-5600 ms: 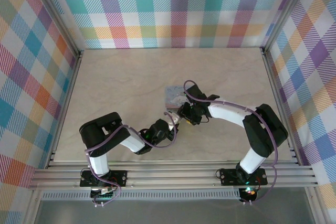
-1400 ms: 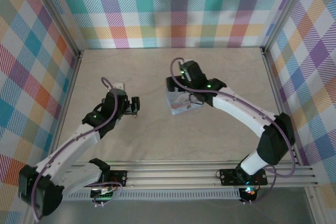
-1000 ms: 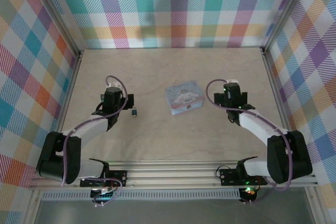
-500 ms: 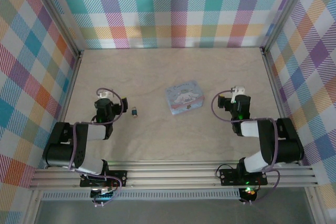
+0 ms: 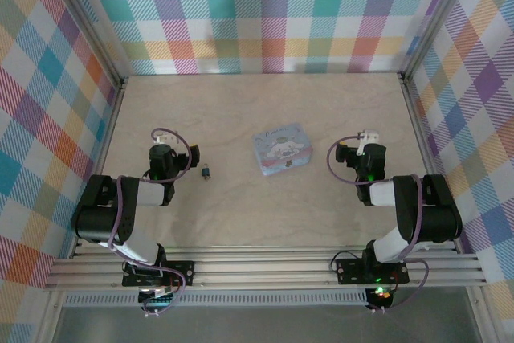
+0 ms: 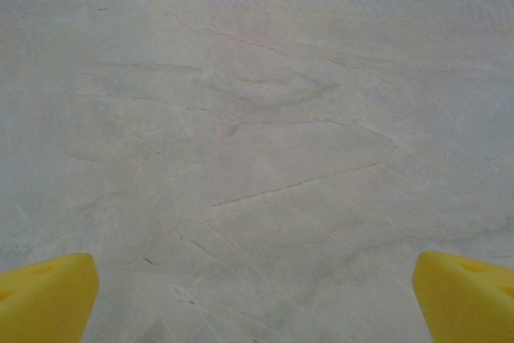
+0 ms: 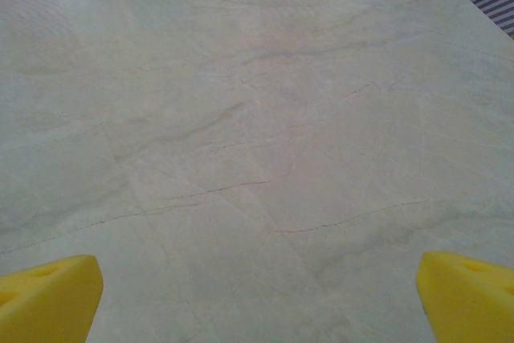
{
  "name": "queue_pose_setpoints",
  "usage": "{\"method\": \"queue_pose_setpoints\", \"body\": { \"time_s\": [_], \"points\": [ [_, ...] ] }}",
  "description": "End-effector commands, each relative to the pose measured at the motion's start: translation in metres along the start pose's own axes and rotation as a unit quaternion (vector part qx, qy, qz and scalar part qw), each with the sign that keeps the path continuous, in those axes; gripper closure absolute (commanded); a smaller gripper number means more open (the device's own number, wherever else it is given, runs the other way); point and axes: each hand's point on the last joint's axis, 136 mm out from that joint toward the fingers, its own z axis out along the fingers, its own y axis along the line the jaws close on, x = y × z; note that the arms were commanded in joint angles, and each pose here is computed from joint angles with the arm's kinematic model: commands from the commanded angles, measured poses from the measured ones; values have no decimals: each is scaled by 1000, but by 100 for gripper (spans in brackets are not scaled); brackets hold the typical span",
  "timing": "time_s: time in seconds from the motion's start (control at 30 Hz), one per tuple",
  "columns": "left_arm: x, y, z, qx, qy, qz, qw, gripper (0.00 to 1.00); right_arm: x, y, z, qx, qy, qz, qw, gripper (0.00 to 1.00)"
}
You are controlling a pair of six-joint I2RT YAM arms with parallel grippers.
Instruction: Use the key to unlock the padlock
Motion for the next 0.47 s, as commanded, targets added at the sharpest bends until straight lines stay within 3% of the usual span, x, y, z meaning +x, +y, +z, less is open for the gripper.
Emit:
{"method": "queue_pose_setpoints", "body": {
  "time_s": [0.0,0.43],
  "points": [
    [-6,2,1,-2,-7,0,1000,0,-18,3,0,-9,-29,11,999,0],
    [-7,2,2,-2,-7,0,1000,0,-18,3,0,-9,-28,11,1000,0]
  ]
}}
